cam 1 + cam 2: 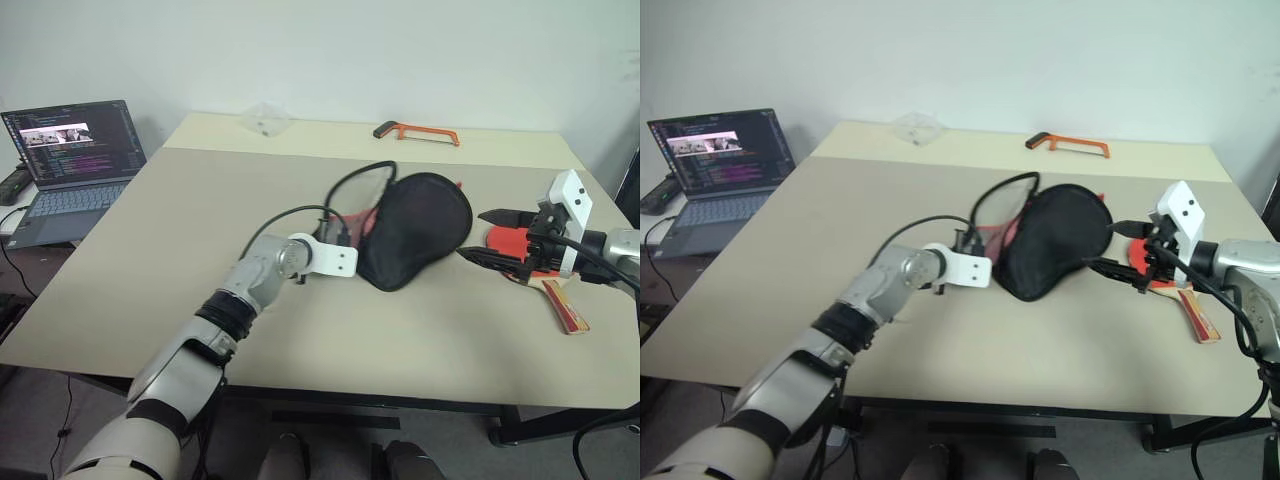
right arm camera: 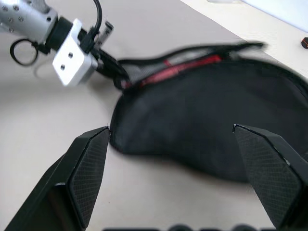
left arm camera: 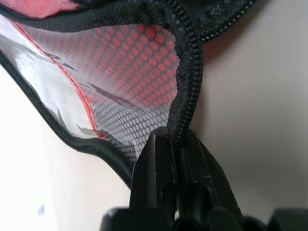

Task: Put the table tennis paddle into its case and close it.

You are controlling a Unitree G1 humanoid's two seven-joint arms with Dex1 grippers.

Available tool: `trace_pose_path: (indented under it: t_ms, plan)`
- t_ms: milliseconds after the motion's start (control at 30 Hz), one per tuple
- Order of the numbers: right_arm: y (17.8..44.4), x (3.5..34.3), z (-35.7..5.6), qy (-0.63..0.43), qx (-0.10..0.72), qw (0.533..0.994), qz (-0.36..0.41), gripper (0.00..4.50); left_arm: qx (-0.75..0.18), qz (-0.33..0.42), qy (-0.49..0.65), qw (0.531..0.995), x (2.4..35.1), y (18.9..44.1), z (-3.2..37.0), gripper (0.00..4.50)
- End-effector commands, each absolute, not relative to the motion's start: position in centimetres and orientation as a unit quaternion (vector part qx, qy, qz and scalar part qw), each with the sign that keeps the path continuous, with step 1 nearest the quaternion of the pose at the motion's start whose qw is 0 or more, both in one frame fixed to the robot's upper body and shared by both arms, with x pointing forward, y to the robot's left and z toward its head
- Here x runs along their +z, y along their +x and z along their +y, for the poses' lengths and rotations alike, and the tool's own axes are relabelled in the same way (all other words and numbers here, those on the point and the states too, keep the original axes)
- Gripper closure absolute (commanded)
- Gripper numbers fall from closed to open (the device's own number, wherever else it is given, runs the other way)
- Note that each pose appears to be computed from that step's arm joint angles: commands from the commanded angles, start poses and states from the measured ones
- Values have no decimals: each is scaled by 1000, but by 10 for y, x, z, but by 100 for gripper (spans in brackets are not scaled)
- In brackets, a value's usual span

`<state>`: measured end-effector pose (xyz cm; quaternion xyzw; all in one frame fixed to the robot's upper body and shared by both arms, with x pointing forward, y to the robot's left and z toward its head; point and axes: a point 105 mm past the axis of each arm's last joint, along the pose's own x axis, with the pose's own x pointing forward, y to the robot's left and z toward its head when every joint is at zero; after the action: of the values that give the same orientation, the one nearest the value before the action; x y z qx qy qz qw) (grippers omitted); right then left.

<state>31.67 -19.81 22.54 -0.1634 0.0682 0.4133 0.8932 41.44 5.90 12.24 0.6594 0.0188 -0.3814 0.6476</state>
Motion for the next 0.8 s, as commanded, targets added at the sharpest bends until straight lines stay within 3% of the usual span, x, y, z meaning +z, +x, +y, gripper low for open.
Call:
trace_pose_path:
  t_ms: [33, 167, 333, 433, 567, 800]
  plan:
    - [315, 241, -196, -169, 414, 894, 39, 0, -390, -3, 657, 645, 133, 409, 44, 447]
    - [316, 243, -195, -169, 414, 894, 36, 0, -409, -11, 655, 636, 131, 401, 27, 447]
    - [316, 249, -196, -164, 414, 895, 26, 0, -422, 13, 679, 600, 119, 398, 33, 447]
    - [316, 255, -193, -149, 422, 894, 10, 0, -420, 0, 711, 563, 121, 402, 31, 447]
    - [321, 260, -189, -146, 426, 893, 2, 0, -406, -19, 732, 547, 133, 413, 20, 447]
    - [321, 258, -189, -142, 427, 893, 4, 0, -380, -18, 710, 592, 145, 424, 24, 447]
